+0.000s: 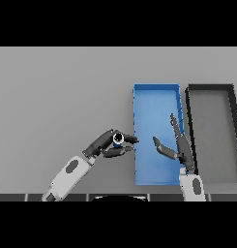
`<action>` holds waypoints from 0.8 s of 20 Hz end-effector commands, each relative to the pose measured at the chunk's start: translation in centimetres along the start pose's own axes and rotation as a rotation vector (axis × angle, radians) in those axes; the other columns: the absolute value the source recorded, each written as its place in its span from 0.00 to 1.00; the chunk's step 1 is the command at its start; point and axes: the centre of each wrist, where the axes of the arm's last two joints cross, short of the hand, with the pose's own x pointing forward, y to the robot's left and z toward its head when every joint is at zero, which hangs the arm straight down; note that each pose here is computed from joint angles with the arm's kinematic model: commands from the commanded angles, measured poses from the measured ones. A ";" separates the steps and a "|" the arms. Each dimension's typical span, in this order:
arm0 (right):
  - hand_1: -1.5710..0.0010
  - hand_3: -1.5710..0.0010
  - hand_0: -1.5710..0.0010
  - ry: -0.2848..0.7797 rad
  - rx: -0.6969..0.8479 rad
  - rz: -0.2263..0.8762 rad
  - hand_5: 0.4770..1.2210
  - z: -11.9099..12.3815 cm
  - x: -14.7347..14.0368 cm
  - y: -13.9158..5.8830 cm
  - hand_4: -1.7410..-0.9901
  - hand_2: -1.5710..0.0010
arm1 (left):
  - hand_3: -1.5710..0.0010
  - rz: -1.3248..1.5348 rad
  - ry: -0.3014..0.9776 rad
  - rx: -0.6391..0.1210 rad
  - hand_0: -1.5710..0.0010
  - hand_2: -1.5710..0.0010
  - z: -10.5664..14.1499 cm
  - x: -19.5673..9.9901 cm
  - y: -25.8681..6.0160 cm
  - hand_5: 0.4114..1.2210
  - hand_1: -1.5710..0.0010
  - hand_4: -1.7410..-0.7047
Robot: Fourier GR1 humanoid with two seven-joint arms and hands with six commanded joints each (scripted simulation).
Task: Pick up the blue pipe and place it into the blue bin.
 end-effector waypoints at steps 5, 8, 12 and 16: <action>1.00 1.00 1.00 -0.013 -0.003 0.000 0.17 0.3 -0.2 -0.1 0.82 1.00 | 0.05 -0.020 0.018 -0.024 0.00 0.00 -0.2 1.1 0.0 1.00 0.00 0.00; 1.00 1.00 1.00 0.003 -0.006 -0.009 0.17 0.2 -0.4 -0.1 0.77 1.00 | 0.05 -0.029 0.039 -0.027 0.00 0.00 0.0 1.0 -0.1 1.00 0.00 0.00; 1.00 1.00 1.00 -0.046 0.007 -0.044 0.19 0.1 -0.5 -0.2 0.74 1.00 | 0.05 -0.036 0.050 -0.030 0.00 0.00 -0.3 0.8 0.0 1.00 0.00 0.00; 1.00 1.00 1.00 -0.193 0.202 -0.208 0.13 -0.6 2.8 -2.7 0.68 1.00 | 0.05 -0.037 0.051 -0.038 0.00 0.00 -0.3 1.1 0.0 1.00 0.00 0.00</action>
